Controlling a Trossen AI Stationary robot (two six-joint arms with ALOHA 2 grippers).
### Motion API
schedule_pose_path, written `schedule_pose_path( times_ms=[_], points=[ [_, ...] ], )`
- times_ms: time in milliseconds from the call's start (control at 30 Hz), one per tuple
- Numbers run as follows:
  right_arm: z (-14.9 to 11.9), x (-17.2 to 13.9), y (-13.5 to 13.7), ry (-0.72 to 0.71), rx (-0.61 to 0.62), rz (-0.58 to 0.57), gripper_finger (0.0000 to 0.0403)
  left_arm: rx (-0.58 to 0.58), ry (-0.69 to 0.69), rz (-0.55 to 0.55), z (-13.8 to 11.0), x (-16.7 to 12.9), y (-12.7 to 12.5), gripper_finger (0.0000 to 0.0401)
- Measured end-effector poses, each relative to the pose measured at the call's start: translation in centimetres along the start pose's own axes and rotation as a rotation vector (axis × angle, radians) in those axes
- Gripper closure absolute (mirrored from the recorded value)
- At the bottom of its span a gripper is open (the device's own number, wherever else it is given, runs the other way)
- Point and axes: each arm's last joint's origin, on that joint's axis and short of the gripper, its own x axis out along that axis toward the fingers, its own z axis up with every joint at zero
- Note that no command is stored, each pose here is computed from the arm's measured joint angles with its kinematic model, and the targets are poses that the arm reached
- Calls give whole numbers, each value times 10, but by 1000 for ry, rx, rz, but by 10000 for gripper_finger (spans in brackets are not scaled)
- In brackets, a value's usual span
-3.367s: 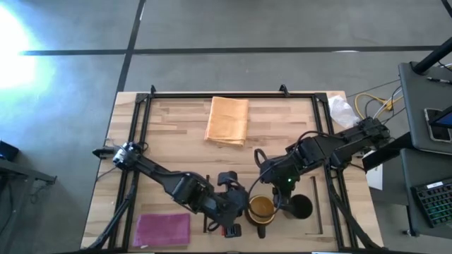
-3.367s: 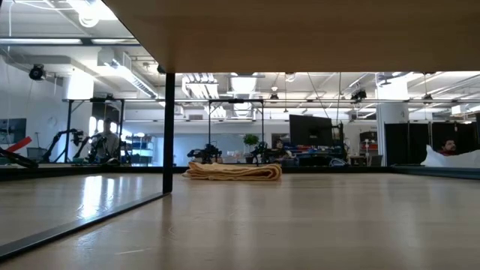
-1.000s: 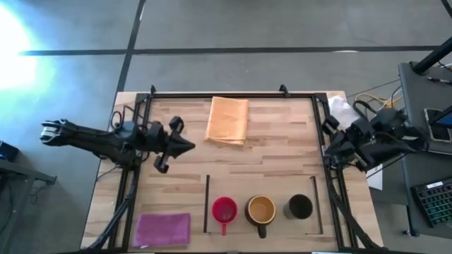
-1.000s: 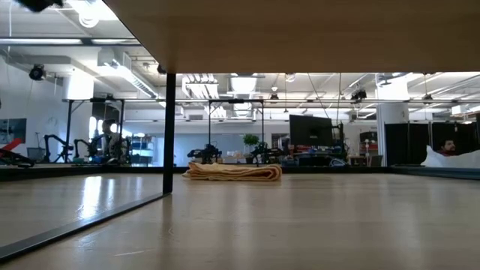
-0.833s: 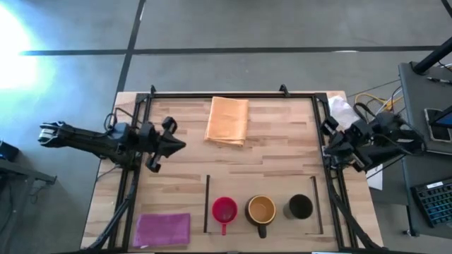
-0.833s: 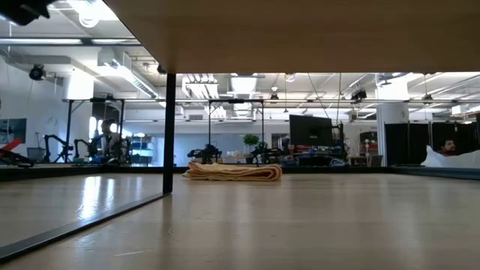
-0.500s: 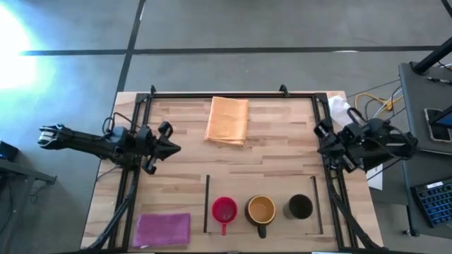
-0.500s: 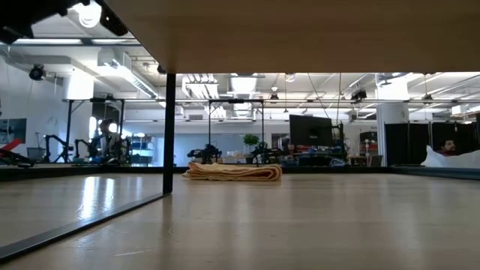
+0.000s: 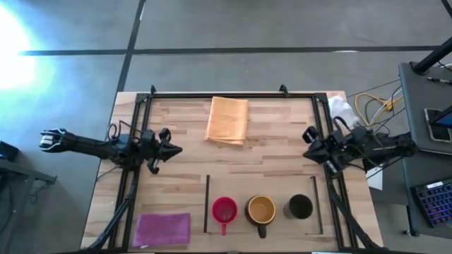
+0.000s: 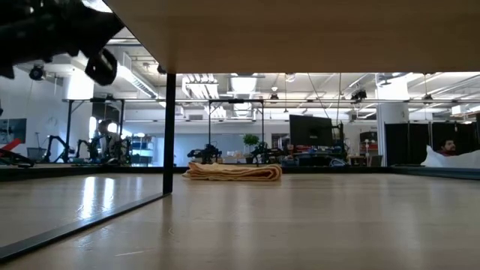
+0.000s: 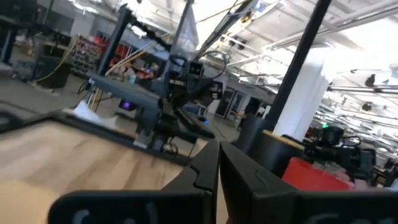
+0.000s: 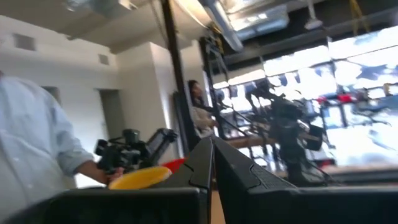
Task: Stack small to large cups/mugs on shelf
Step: Return to Home Position
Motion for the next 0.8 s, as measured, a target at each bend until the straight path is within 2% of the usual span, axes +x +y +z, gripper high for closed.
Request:
schedule_pose_path(
  times_ms=[133,200,267,600,800],
  points=[
    [-15,-2,-5,28,7,-60,394,-82,27,17,-13,-10,7,401],
    [-22,-3,-8,42,10,-85,394,-119,109,62,-21,-13,10,401],
    [-26,-4,-9,40,9,-96,394,-142,124,76,-22,-14,11,401],
    [-48,-9,-18,76,-22,-150,394,-125,128,233,-25,-23,18,401],
    [-53,-10,-20,137,-87,-168,394,-107,248,299,-36,-29,24,401]
  ],
)
